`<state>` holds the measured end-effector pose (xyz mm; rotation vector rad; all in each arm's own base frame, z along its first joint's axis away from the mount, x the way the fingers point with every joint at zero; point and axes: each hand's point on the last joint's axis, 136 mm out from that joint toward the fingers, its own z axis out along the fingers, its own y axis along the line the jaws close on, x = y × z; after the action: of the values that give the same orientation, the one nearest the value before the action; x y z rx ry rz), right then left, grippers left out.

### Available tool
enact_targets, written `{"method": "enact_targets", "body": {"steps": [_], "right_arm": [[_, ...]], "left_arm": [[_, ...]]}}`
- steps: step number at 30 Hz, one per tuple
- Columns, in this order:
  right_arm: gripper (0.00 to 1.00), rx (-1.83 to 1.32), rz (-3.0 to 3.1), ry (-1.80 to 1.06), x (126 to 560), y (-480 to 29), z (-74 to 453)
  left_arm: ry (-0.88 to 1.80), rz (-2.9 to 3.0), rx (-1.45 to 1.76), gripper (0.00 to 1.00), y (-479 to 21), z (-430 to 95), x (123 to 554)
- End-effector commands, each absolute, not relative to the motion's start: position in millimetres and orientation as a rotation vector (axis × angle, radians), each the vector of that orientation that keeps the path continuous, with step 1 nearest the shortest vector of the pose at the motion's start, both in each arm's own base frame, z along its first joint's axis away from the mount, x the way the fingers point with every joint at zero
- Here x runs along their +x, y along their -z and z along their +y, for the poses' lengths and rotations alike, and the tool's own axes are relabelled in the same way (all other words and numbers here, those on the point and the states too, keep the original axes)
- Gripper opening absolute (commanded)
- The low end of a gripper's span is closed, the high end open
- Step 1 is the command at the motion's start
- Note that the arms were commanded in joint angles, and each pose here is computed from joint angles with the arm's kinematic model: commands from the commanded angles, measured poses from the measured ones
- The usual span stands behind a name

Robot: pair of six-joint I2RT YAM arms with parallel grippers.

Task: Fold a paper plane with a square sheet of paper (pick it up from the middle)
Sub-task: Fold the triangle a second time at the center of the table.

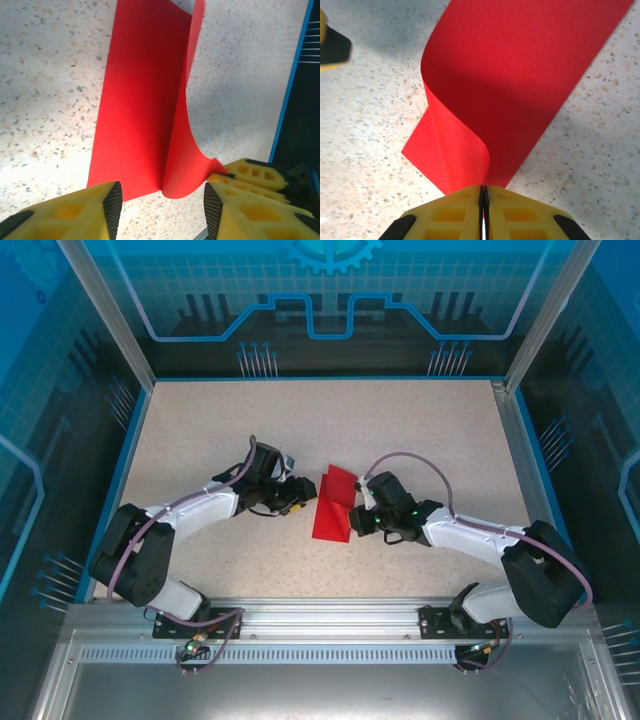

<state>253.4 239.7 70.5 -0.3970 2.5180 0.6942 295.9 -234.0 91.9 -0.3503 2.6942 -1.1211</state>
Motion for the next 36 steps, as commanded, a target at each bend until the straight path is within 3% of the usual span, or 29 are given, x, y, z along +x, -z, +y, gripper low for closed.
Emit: {"method": "enact_targets", "body": {"steps": [1,10,23,36], "right_arm": [[0.12,-0.441,2.441,-0.963,250.1,-93.6,255.2],[0.12,-0.386,2.468,-0.999,257.1,-86.6,245.1],[0.12,-0.359,2.498,-0.979,262.1,-80.1,244.0],[0.13,-0.348,2.535,-1.007,263.7,-74.4,252.3]], "left_arm": [[1.071,2.775,-0.280,0.43,-75.9,-232.4,273.1],[1.092,2.868,-0.161,0.30,-55.4,-264.6,252.6],[1.051,2.922,-0.126,0.26,-33.6,-280.9,255.4],[0.739,2.995,-0.132,0.21,-2.4,-245.2,249.0]]}}
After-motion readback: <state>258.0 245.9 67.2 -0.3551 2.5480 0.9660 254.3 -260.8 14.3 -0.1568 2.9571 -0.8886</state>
